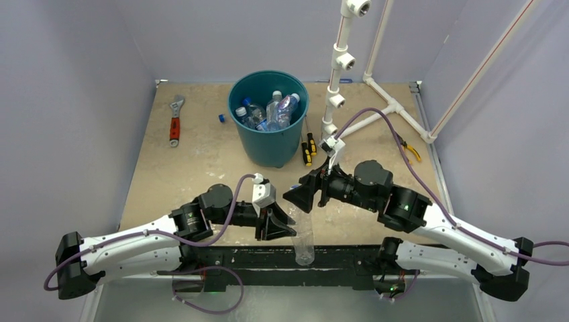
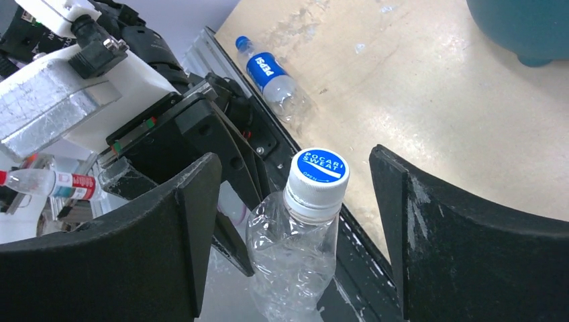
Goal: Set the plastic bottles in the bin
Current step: Place the plastic bottle in the trash bin.
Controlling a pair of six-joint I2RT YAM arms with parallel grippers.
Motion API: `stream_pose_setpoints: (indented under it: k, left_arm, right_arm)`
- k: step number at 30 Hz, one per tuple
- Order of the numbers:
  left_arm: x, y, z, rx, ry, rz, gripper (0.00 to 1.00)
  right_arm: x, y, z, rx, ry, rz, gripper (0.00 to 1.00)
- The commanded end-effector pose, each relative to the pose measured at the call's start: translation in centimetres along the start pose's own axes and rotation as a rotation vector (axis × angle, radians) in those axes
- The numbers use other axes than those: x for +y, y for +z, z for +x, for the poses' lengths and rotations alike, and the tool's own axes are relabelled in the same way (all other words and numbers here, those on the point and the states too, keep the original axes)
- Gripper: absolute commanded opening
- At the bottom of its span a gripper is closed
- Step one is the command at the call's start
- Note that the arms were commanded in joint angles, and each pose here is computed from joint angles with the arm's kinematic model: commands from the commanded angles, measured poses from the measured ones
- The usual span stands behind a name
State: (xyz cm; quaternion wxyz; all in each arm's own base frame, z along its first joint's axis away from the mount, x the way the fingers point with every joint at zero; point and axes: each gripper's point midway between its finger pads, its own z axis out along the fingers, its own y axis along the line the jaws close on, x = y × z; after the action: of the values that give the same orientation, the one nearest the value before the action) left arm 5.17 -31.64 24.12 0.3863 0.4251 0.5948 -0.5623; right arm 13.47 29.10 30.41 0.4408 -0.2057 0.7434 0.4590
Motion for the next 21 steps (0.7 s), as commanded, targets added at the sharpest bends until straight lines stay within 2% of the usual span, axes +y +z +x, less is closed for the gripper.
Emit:
stream_pose_setpoints:
  k: [1,7,17,21]
  left_arm:
    - [0.0,-0.1,-1.1,0.004,0.069,-0.022,0.00]
    - [0.0,-0.1,-1.1,0.005,0.078,-0.027,0.00]
    - [0.1,-0.5,-1.4,-0.011,0.087,-0.049,0.00]
    - [0.6,-0.7,-1.6,-0.022,0.093,-0.080,0.00]
  right_arm:
    - [0.3,-0.4,-1.6,-0.007,-0.018,0.014,0.81]
    - [-1.0,1.0,-0.4,0.052,-0.010,0.047,0.74]
    - [-2.1,2.1,0.3,0.091,0.003,0.055,0.56]
    - [-1.4,2.3,1.1,0.126,0.008,0.008,0.55]
